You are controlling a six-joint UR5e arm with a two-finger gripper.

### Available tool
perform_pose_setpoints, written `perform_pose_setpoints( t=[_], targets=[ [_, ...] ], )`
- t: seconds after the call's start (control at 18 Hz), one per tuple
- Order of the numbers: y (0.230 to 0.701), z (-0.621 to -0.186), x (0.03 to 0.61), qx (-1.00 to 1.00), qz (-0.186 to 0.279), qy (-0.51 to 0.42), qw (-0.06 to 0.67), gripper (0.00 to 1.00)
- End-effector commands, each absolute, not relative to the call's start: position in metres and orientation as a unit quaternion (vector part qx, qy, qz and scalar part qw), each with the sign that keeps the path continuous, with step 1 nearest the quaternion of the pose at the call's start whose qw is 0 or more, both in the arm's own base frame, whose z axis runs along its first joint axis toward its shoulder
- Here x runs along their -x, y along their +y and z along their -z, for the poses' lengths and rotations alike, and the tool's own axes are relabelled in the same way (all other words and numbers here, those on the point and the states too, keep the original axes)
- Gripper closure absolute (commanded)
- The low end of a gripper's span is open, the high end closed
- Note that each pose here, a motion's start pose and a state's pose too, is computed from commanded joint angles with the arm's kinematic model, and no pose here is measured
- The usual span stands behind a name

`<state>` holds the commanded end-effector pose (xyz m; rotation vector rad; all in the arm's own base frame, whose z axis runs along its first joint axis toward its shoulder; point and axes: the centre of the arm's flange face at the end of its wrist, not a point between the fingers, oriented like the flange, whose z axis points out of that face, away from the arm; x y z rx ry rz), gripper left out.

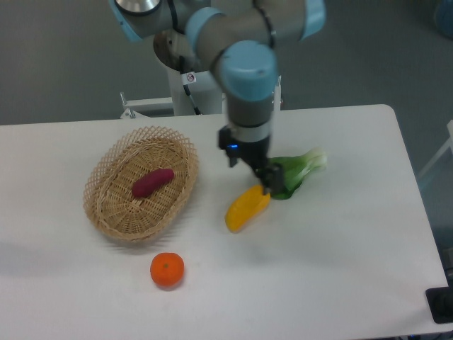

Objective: Place the sweet potato in the basket

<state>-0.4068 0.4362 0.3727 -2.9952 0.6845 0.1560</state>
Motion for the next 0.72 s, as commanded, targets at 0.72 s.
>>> perform_pose_setpoints(
  t=[0.72],
  targets=[
    [0.381, -0.332, 0.549, 0.975, -0.048, 0.216, 0.027, 0.0]
  ],
)
